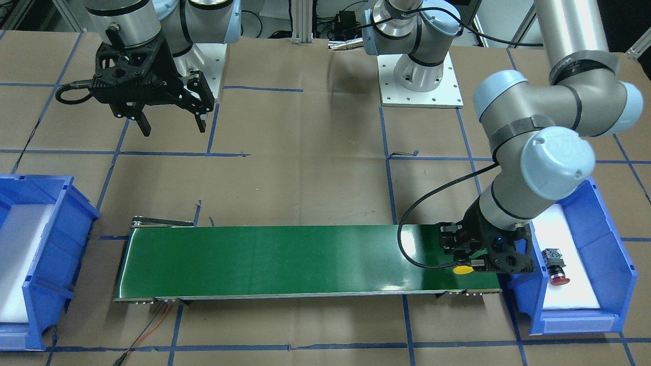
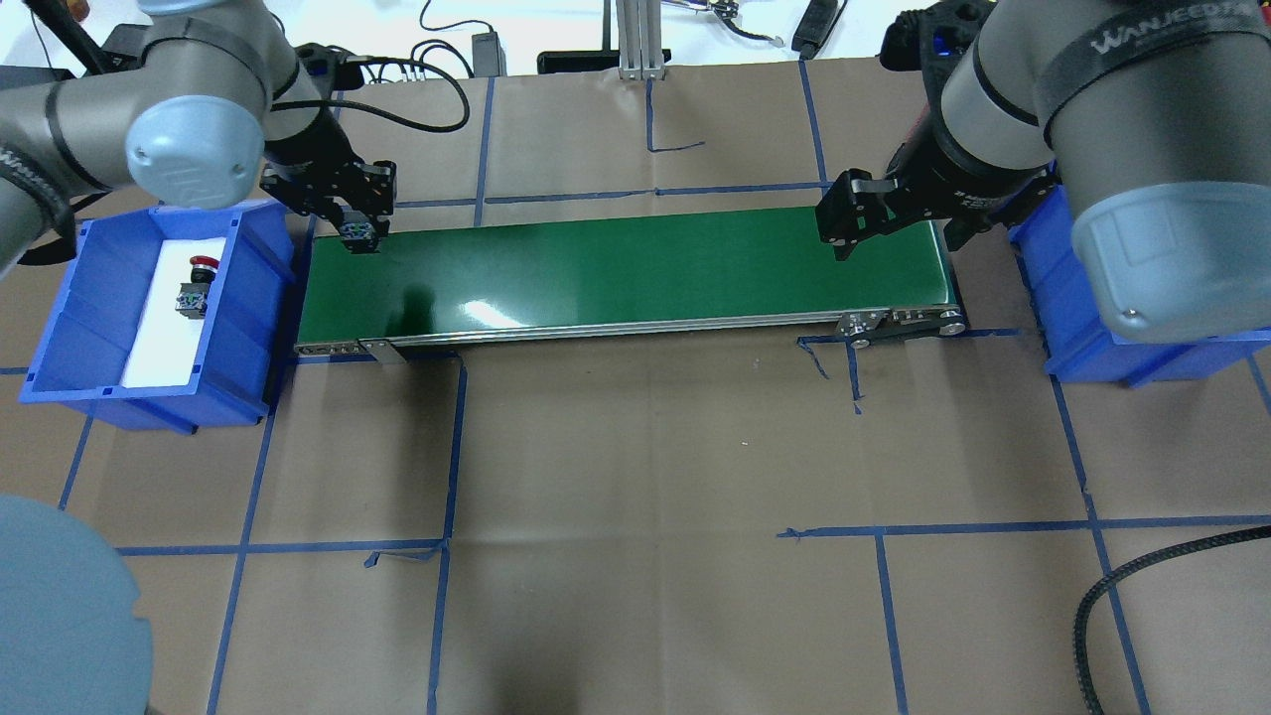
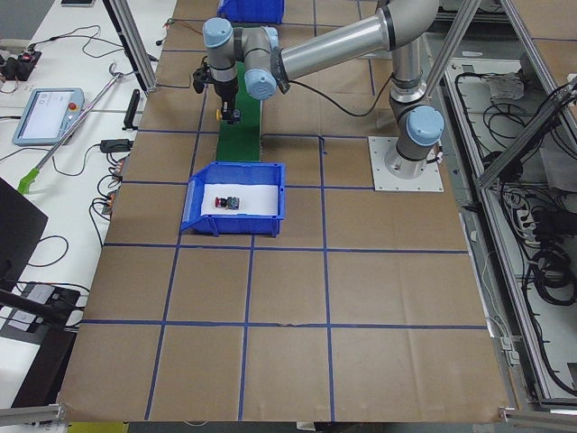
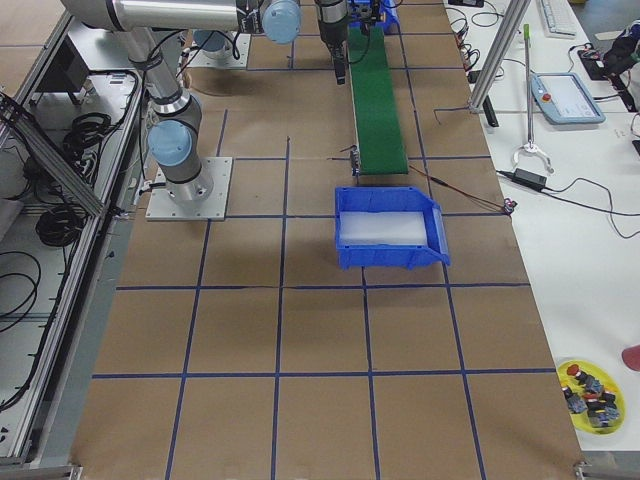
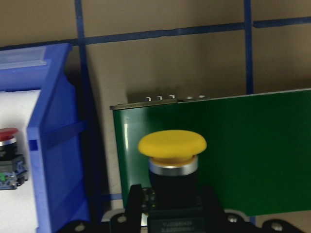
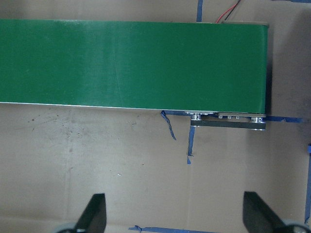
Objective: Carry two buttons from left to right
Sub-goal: 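Place the yellow button on the conveyor and open the left gripper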
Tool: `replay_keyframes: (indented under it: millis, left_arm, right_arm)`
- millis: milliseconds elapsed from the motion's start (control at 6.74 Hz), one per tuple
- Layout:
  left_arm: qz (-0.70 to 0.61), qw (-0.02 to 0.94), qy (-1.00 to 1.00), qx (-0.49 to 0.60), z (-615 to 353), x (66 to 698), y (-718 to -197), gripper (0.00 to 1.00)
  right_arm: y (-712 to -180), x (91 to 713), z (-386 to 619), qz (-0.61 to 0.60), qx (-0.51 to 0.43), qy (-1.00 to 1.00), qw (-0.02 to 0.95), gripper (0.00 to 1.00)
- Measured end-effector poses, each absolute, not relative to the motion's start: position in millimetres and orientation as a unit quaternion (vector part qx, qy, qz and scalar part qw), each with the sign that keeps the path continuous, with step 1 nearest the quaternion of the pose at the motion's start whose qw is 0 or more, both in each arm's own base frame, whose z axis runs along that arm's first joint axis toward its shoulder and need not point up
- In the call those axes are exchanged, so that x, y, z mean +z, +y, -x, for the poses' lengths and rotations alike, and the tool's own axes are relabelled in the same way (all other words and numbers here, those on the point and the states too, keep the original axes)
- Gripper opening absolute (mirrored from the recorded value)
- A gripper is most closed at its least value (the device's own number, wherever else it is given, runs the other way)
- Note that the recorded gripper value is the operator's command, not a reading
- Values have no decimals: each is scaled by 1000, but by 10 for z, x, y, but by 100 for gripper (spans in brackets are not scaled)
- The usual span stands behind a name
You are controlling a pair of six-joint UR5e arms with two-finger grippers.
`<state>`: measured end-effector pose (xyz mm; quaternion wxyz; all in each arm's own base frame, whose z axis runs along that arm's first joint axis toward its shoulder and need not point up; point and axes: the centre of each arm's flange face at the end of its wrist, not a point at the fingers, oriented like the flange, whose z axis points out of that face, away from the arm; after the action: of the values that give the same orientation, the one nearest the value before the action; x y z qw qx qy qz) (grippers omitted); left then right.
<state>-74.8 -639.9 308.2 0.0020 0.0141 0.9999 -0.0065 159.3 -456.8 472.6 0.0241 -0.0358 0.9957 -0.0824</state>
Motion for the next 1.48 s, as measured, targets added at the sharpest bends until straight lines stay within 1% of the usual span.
replay_keyframes:
  millis: [297,445,742,891,1188,1336,1484]
  left_arm:
    - [-3,4,1000,-10,951,2652,-6384,11]
    - [-2,4,1000,-9,983,2583,-6310,21]
    - [-2,3,1000,-2,1008,2503,-6199,97]
    - [-2,1,1000,-1,1016,2489,-6183,100]
    - [2,-1,1000,-9,979,2590,-6230,100]
    - [5,0,1000,-20,927,2784,-6254,100]
    - [8,1,1000,-27,892,3121,-6236,100]
  right_arm:
    - [-4572,4714,-1593,36,-81,996,24,100]
    - [-4573,4711,-1593,36,-81,996,24,100]
    - [-4576,4706,-1593,36,-80,996,24,100]
    - [-4578,4703,-1593,36,-80,996,24,100]
    - [-4578,4703,-1593,36,-80,996,24,100]
    - [-4578,4702,-1593,36,-80,996,24,100]
    - [-4579,4699,-1593,36,-80,996,24,100]
